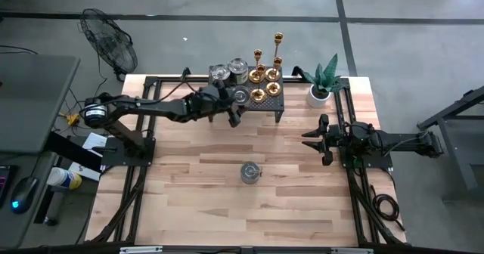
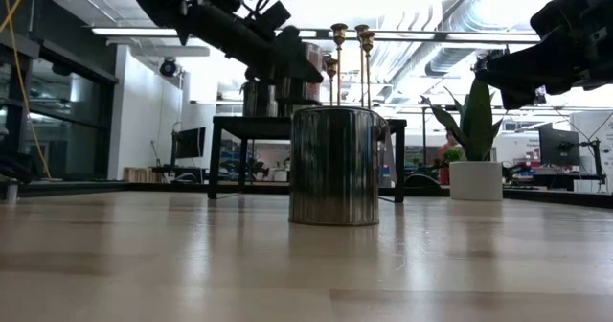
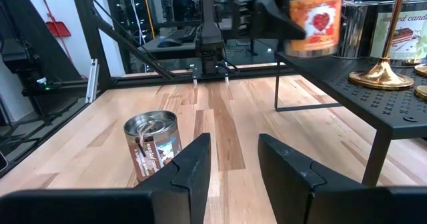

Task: Pick & Place candle stick holders
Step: Put the scented candle on the shelf

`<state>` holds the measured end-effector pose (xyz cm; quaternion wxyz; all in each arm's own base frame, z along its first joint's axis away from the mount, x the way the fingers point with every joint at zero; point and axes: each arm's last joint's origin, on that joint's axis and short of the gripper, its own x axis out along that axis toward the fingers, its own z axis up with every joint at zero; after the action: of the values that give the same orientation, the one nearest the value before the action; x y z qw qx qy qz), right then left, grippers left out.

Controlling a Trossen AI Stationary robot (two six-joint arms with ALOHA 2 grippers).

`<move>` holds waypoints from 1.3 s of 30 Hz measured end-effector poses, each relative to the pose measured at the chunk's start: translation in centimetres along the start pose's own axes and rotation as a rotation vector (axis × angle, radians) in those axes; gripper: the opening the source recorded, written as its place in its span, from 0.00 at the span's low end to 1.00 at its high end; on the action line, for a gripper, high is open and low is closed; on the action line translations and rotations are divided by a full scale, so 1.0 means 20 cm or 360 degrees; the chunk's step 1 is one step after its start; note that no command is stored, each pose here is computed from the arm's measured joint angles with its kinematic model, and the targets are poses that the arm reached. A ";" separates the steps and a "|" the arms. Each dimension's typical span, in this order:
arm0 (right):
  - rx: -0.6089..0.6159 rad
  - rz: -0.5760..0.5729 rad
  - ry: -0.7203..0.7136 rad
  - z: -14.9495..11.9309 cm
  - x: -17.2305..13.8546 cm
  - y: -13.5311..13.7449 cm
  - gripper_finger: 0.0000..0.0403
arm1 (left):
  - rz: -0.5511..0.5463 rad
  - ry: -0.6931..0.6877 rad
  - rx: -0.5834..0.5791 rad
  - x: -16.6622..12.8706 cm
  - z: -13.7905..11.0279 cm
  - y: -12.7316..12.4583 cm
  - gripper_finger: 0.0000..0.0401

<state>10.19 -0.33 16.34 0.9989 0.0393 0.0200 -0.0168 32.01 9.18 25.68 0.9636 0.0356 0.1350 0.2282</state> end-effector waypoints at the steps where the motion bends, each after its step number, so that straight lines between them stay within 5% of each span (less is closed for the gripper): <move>1: 0.0000 -0.0001 0.0000 0.00 0.00 0.00 0.29 | -0.0006 0.0001 -0.0004 0.00 0.00 0.02 0.88; 18: -0.0001 0.0000 -0.0001 0.00 0.00 0.00 0.29 | -0.0249 -0.0018 0.0137 0.05 -0.04 0.16 0.88; 39: -0.0001 -0.0001 0.0000 0.00 0.00 0.00 0.29 | -0.0019 -0.0006 0.0109 0.11 -0.08 0.21 0.88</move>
<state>10.19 -0.33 16.34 0.9989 0.0391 0.0200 -0.0170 31.60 14.02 24.08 0.9633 0.0681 0.1412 0.2177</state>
